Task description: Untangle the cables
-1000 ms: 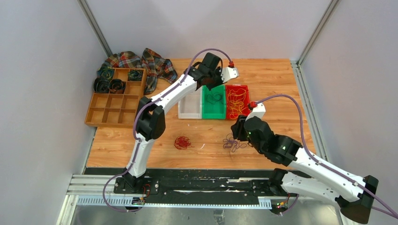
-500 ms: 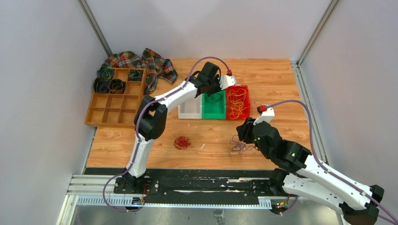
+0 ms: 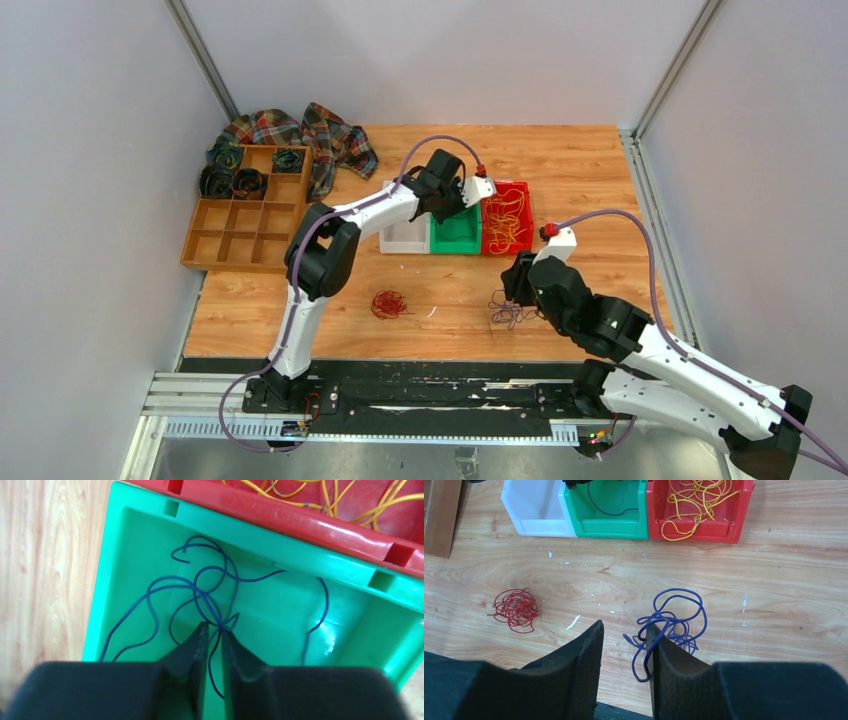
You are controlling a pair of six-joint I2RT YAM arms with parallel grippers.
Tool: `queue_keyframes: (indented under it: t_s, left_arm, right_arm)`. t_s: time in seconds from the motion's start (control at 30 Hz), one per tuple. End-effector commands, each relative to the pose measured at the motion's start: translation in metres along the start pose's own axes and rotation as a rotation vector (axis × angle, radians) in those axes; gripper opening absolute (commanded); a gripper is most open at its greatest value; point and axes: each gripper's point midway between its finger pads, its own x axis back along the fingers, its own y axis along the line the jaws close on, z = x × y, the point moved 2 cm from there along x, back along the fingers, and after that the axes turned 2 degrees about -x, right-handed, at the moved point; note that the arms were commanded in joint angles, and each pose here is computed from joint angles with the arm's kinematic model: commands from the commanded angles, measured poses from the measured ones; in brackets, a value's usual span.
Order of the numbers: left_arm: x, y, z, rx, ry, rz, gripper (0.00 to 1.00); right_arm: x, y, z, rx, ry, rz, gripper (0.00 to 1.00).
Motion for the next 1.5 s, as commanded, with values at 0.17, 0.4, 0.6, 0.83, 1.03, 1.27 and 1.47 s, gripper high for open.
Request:
queue_keyframes:
  t_s: [0.17, 0.4, 0.6, 0.83, 1.03, 1.27, 1.47]
  left_arm:
    - [0.099, 0.013, -0.086, 0.077, -0.186, 0.114, 0.67]
    - [0.171, 0.007, -0.11, 0.064, -0.251, 0.158, 0.94]
    - [0.233, -0.042, -0.104, 0.104, -0.343, 0.32, 0.97]
    - [0.245, -0.094, -0.06, 0.196, -0.297, 0.39, 0.91]
    - [0.248, -0.104, -0.052, 0.222, -0.363, 0.349, 0.86]
    - [0.265, -0.084, -0.085, 0.236, -0.58, 0.216, 0.75]
    - [0.267, -0.087, -0.092, 0.253, -0.605, 0.254, 0.54]
  right_arm:
    - [-0.006, 0.003, -0.012, -0.042, -0.027, -0.012, 0.37]
    - [-0.005, 0.014, -0.033, -0.043, -0.064, -0.057, 0.37]
    - [-0.01, 0.038, -0.06, -0.069, -0.108, -0.15, 0.35]
    - [-0.023, 0.088, -0.09, -0.184, -0.12, -0.29, 0.27]
    - [-0.013, 0.125, -0.123, -0.259, -0.146, -0.428, 0.25]
    - [0.001, 0.142, -0.136, -0.307, -0.139, -0.519, 0.25]
    - [0.009, 0.148, -0.14, -0.343, -0.129, -0.562, 0.24]
